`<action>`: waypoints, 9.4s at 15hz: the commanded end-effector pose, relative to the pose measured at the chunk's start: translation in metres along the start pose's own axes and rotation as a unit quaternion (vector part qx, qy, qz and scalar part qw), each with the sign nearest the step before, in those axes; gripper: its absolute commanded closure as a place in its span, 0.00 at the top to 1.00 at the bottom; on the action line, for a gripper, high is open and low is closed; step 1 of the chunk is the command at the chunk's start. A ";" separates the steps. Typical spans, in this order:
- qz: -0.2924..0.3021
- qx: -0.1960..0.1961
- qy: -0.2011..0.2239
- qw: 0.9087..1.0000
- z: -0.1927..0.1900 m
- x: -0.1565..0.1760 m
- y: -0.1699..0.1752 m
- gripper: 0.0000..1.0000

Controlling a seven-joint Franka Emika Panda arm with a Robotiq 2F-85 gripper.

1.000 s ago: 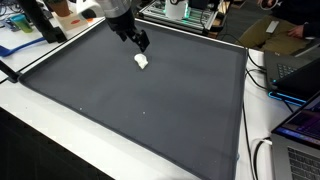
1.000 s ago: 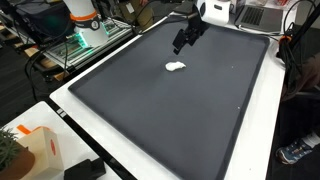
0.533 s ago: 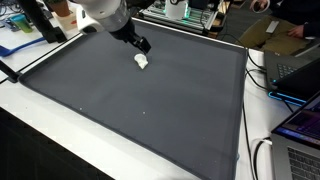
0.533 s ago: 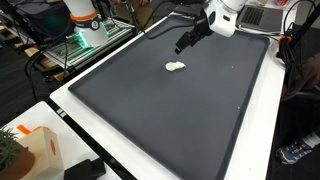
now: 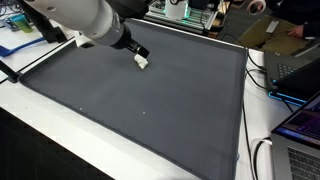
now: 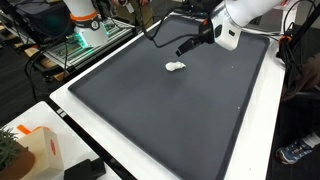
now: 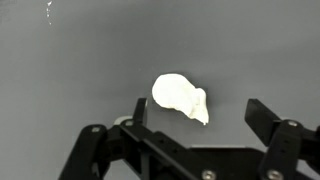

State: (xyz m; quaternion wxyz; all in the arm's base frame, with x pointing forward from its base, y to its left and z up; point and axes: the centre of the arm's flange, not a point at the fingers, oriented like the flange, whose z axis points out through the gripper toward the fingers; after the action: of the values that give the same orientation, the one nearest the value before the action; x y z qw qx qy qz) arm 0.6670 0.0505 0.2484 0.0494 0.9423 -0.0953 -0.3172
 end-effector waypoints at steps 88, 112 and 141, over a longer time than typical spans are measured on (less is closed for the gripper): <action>-0.188 0.089 0.265 0.941 0.019 -0.292 0.112 0.04; 0.028 0.078 0.349 0.933 0.081 -0.256 0.042 0.01; 0.209 0.139 0.360 0.899 0.086 -0.183 0.019 0.01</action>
State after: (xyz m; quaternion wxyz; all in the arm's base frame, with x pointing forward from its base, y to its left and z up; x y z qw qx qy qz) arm 0.4526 0.0626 0.3132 0.0072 0.9482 -0.3091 0.0737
